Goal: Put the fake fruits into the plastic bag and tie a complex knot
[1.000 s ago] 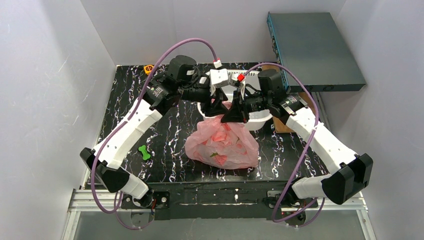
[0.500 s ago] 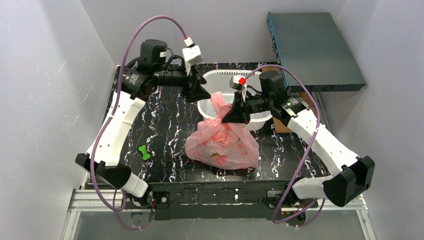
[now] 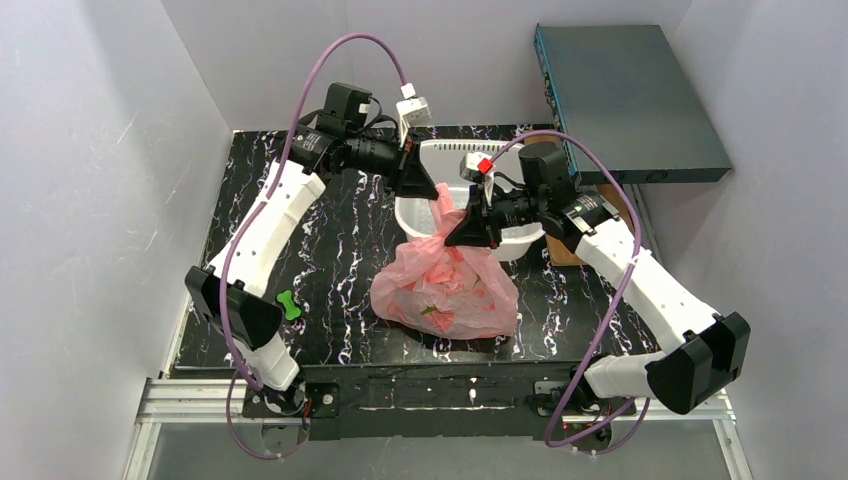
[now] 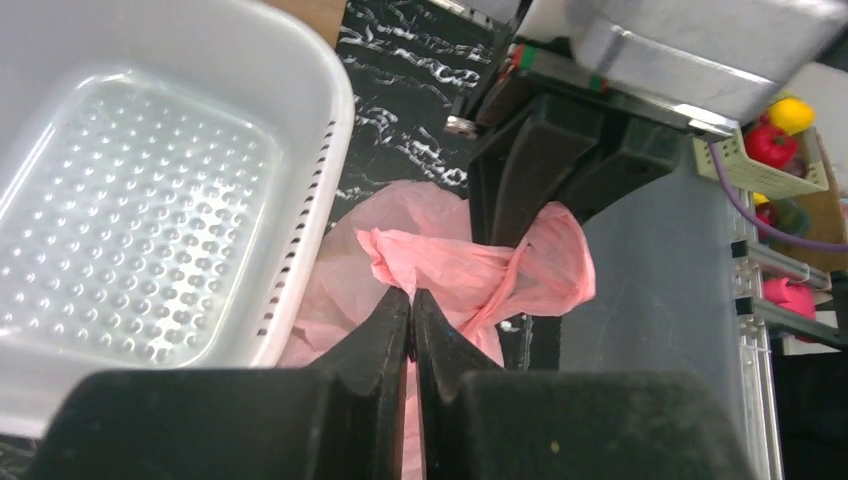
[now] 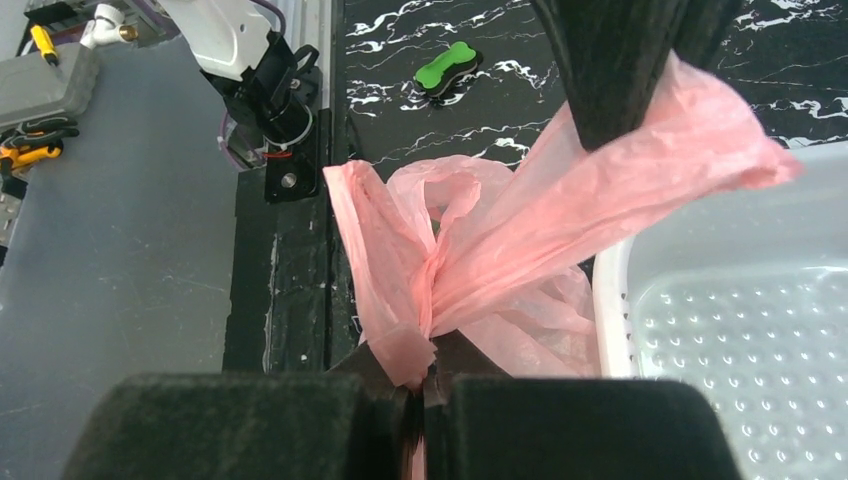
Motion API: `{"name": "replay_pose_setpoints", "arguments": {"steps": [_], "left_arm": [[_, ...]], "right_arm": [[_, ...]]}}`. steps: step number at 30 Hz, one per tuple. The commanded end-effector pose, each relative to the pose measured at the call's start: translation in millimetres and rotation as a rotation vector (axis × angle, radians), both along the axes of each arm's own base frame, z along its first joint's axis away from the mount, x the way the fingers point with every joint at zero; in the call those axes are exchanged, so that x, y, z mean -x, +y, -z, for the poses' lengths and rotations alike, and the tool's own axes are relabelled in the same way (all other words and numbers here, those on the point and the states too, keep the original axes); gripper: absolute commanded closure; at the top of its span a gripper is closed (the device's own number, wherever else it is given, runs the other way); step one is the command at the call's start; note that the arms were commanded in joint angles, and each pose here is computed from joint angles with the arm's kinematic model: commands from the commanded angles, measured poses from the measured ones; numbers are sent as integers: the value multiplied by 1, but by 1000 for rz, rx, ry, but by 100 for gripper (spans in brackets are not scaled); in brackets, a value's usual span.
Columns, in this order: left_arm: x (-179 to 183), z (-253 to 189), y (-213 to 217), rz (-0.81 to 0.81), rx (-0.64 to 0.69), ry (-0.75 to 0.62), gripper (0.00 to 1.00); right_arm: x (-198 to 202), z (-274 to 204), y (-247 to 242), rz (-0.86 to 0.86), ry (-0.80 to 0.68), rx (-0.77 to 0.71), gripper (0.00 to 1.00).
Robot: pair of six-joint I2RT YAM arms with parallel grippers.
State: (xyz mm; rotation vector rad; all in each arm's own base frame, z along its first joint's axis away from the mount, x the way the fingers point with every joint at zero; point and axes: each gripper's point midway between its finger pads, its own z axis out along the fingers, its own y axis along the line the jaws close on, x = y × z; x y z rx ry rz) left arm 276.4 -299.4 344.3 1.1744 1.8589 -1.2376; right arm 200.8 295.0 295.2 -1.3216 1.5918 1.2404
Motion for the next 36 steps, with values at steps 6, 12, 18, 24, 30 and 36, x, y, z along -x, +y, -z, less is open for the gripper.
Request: {"name": "replay_pose_setpoints", "arguments": {"steps": [6,12,18,24,30,36], "left_arm": [[-14,-33,30,-107,88,-33,100],[-20,-38,34,-163,93,-72,100],[-24,-41,36,-184,87,-103,100],[-23,-44,36,-184,94,-112,100],[-5,-57,38,-150,124,-150,100],[15,-43,41,-120,75,-179,100]], "right_arm": [[12,21,-21,27,29,38,97],[14,39,-24,36,88,64,93],[17,44,-27,34,101,77,86],[17,44,-29,39,99,77,85],[8,37,-22,57,129,57,97],[8,34,-21,56,154,52,99]]}}
